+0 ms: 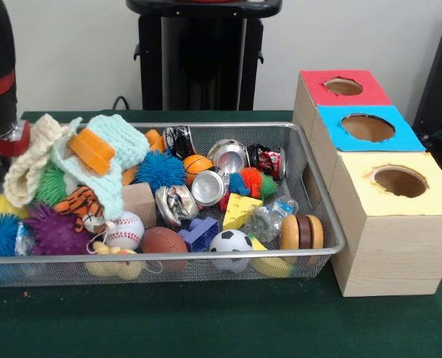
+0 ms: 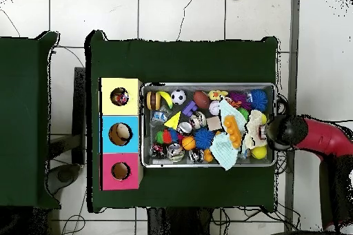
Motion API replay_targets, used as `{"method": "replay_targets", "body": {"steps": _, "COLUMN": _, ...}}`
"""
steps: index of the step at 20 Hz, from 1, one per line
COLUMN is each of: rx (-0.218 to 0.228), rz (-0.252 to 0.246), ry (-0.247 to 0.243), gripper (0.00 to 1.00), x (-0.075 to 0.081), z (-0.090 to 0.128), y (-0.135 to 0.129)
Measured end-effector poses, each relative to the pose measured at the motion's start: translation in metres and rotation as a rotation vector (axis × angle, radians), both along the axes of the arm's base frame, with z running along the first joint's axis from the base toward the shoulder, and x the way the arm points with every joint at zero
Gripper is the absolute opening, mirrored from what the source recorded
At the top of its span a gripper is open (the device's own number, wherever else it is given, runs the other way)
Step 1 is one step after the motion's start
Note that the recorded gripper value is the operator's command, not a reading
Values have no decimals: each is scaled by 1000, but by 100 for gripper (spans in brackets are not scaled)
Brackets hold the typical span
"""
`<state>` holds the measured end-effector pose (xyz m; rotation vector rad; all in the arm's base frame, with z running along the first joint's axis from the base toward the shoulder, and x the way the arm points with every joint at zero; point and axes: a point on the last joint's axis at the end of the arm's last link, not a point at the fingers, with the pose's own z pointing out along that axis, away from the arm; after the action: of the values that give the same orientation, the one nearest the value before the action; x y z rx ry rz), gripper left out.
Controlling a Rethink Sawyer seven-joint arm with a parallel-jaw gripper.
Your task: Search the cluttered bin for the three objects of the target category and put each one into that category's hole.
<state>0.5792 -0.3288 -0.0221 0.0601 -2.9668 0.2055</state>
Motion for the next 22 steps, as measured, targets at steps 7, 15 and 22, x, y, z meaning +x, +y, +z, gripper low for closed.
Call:
{"method": "replay_targets", "body": {"steps": 7, "rx": -17, "rz": 17, "ry": -13, "gripper": 0, "x": 17, "z": 1, "y": 10}}
{"method": "replay_targets", "body": {"steps": 15, "rx": -11, "rz": 56, "ry": -2, "gripper": 0, "x": 38, "z": -2, "y": 65}}
{"method": "replay_targets", "body": {"steps": 22, "rx": -8, "rz": 57, "ry": 11, "gripper": 0, "x": 40, "z": -8, "y": 90}}
